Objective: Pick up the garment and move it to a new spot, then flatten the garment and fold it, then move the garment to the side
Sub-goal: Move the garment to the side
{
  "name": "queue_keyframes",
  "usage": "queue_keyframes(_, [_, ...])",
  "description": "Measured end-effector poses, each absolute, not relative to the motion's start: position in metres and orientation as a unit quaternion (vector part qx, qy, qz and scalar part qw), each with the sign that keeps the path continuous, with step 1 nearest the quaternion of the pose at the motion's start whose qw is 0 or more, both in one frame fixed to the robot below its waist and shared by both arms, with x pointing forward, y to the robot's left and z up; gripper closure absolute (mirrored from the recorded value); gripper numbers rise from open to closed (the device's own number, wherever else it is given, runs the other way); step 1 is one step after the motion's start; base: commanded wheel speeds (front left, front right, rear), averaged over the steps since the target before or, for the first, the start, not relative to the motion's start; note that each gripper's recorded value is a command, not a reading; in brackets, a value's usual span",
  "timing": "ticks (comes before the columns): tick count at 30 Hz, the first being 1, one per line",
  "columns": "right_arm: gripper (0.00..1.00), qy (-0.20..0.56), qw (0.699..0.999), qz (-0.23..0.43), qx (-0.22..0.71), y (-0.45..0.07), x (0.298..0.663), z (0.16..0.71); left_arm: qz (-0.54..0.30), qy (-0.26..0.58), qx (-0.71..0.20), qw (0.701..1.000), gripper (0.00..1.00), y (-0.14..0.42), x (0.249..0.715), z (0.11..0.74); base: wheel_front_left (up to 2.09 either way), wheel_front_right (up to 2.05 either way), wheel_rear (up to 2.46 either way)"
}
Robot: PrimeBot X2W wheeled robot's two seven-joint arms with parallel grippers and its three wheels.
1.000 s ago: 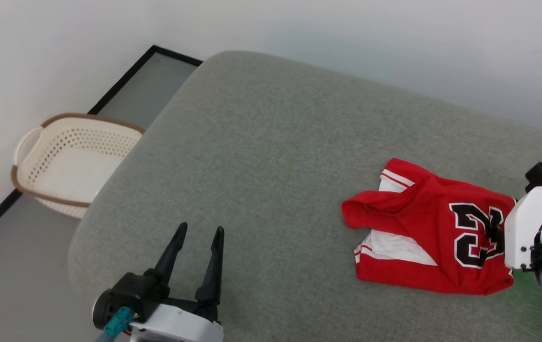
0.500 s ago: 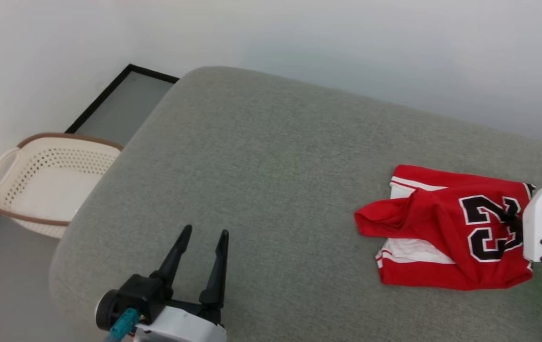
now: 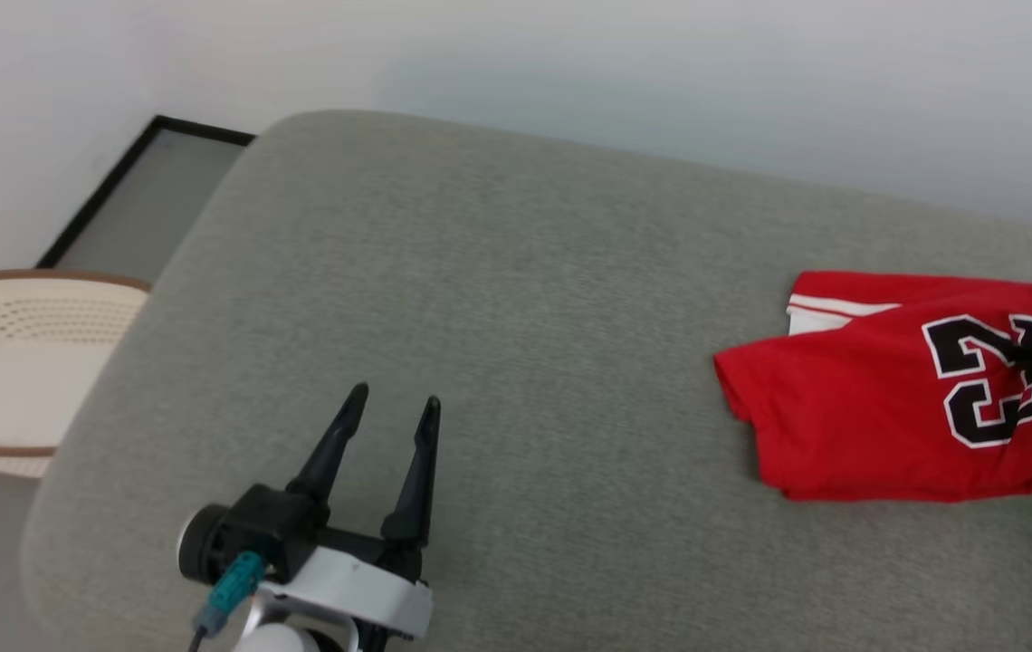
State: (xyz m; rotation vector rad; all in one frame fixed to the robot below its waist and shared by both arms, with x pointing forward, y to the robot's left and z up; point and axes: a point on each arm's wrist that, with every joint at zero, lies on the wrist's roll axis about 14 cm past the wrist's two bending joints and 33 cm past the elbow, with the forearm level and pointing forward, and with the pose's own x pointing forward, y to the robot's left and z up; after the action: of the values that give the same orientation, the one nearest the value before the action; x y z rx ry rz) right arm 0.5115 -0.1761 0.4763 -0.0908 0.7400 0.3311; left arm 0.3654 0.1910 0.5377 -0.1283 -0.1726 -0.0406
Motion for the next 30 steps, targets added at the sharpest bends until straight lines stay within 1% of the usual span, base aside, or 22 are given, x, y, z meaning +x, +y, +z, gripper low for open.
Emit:
queue_keyframes(14, [1.00,0.348,0.931,0.095,-0.054,-0.248,0.518,0.482,-0.101,-0.089,-0.048,0.990,0.00,0.152,0.419,0.539,0.00,0.00,0.00])
queue_keyframes(30, [1.00,0.337,0.940,0.012,-0.055,-0.331,0.517,0.481,-0.183,-0.072,-0.033,0.980,0.00,0.110,0.475,0.512,0.00,0.00,0.00])
